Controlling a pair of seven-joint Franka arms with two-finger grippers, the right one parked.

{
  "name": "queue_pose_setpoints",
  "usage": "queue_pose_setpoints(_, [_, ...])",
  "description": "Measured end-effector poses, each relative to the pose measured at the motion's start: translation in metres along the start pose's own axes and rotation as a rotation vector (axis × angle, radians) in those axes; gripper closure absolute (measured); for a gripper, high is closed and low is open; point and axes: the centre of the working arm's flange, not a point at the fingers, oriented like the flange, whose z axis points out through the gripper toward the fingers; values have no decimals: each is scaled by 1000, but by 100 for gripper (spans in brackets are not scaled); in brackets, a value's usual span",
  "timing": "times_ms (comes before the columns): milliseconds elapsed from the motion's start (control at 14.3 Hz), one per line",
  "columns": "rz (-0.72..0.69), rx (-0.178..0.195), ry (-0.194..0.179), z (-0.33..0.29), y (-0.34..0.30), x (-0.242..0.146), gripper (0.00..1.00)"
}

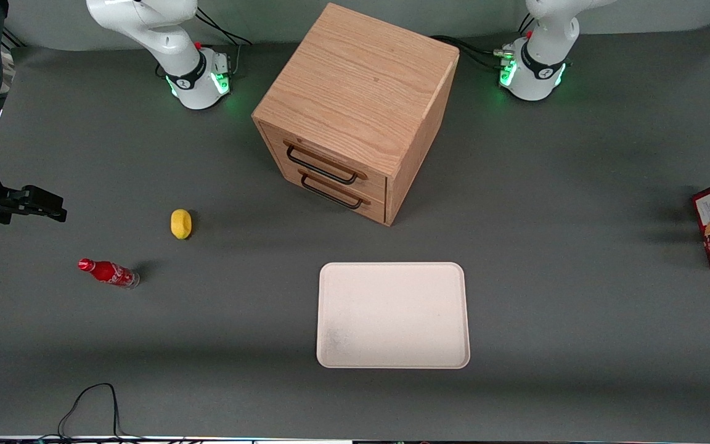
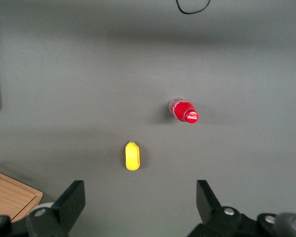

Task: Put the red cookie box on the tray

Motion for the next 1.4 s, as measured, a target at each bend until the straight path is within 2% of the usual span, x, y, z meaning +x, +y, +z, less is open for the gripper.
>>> queue_pose_setpoints(209, [-11, 12, -33, 58, -13, 4, 2])
queue_pose_setpoints(419, [-12, 16, -58, 87, -16, 4, 4])
queue_pose_setpoints(767, [-19, 11, -72, 96, -20, 0, 63])
queue_pose_setpoints(977, [-17, 14, -73, 94, -23, -1, 90])
queue_pose_setpoints(1047, [-9, 13, -79, 91, -24, 0, 94])
queue_pose_setpoints(1186, [12, -7, -106, 75, -23, 6, 94])
queue_pose_setpoints(1326, [65, -30, -127, 34, -8, 20, 94])
queue_pose_setpoints(1395, [105, -40, -124, 8, 10, 30, 94])
